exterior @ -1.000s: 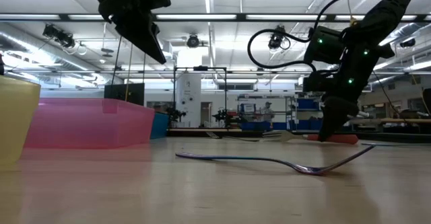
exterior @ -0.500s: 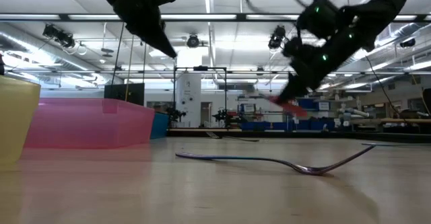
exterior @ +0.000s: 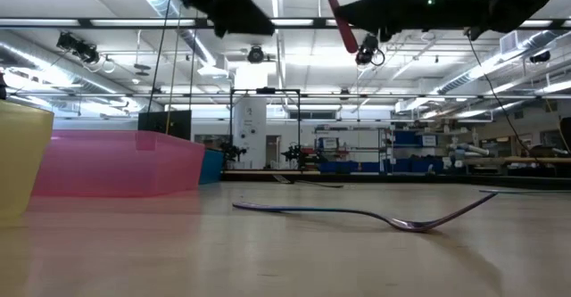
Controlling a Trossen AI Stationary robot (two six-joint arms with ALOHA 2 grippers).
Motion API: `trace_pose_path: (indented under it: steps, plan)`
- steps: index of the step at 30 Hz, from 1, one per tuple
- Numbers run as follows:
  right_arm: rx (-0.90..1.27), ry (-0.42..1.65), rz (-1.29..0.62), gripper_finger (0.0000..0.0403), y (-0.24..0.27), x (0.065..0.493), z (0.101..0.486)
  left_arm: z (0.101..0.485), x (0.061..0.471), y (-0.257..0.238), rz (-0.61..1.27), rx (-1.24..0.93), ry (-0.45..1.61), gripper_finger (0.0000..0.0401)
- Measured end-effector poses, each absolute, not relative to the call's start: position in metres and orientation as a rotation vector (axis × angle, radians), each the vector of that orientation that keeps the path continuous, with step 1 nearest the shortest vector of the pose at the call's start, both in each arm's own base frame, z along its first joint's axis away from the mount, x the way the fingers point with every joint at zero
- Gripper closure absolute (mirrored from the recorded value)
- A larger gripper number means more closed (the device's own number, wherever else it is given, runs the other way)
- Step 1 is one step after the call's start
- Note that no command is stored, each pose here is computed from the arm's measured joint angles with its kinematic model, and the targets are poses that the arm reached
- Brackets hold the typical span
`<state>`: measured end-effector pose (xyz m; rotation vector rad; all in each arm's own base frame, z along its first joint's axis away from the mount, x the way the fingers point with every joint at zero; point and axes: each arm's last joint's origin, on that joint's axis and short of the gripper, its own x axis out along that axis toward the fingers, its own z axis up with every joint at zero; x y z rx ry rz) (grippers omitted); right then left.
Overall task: Sort silverware by color (type)
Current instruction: Put the pink fork into the blue bin
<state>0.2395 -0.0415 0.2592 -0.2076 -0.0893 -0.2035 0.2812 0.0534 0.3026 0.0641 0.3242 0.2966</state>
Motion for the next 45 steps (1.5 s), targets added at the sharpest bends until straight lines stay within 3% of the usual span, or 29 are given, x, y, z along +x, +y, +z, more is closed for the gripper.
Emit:
trace_pose_path:
  steps: [8, 21, 36, 45]
  plan:
    - [-0.246, -0.141, -0.155, 0.0375, -0.034, 0.240, 0.264, 0.320, 0.290, 0.049, 0.189, 0.065, 0.108, 0.0301]
    - [-0.246, -0.125, -0.111, 0.0374, -0.029, 0.251, 0.252, 0.298, 0.325, 0.050, 0.032, 0.066, -0.002, 0.0307]
    - [-0.245, -0.079, -0.075, 0.0373, -0.032, 0.274, 0.246, 0.294, 0.326, 0.057, 0.029, 0.063, 0.010, 0.0308]
    - [-0.248, -0.091, -0.076, 0.0373, -0.030, 0.267, 0.258, 0.288, 0.324, 0.069, 0.057, 0.054, 0.071, 0.0308]
